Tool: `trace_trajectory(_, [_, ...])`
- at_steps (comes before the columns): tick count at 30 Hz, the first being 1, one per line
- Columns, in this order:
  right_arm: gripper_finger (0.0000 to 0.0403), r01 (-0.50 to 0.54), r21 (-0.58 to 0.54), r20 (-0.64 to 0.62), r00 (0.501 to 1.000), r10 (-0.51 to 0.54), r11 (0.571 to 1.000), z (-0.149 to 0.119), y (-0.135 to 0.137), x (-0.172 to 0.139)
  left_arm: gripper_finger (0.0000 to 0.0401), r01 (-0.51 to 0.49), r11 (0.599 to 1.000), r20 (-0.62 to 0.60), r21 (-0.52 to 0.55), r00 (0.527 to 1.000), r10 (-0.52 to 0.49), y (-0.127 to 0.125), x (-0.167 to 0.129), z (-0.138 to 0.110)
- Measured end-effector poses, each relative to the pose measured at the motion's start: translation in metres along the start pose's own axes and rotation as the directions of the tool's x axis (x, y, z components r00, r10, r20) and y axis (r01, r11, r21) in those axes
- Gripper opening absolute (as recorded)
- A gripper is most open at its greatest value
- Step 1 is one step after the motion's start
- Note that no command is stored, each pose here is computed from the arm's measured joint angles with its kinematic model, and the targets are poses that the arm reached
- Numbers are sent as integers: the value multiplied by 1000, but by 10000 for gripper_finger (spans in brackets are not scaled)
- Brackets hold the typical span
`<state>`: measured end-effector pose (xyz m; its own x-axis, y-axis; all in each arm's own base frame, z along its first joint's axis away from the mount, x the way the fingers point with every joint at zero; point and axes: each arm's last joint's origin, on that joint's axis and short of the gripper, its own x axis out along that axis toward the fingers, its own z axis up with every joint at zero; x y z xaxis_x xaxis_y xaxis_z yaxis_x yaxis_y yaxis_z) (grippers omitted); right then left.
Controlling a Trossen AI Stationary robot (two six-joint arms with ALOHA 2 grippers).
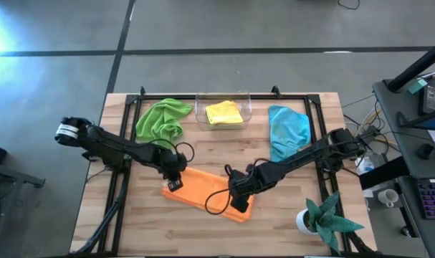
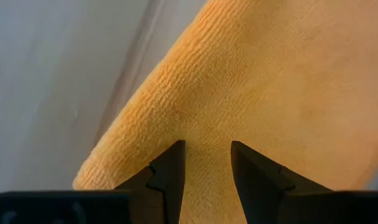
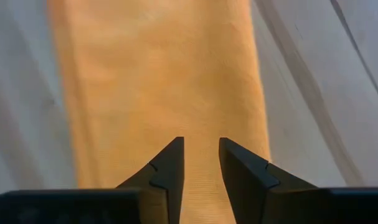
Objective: Fold microfiber towels
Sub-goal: Fold the orange microfiber towel into the transparent bin
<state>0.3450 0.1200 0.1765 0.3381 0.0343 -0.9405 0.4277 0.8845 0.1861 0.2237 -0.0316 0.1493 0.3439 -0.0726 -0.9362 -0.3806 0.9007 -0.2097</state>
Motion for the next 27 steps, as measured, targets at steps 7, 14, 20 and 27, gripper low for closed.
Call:
trace_trajectory(7, [93, 32, 39, -29, 999, -31, 999, -10, -12, 15, 113, 4, 1000, 2, 2, 1000, -4, -2, 11, 3])
trace_trajectory(14, [93, 57, 116, -61, 997, -51, 992, -22, -23, 32, 113, -45, 999, 149, -2, 988, 45, -5, 19, 15])
trace_trajectory(20, [93, -90, 171, -56, 993, 101, 981, -23, -16, 39, 113, -255, 966, 256, -53, 931, 260, 4, 24, 21])
trace_trajectory(27, [93, -257, 164, 13, 966, 258, 952, -14, -4, 39, 113, -321, 945, 265, -66, 907, 327, 18, 24, 29])
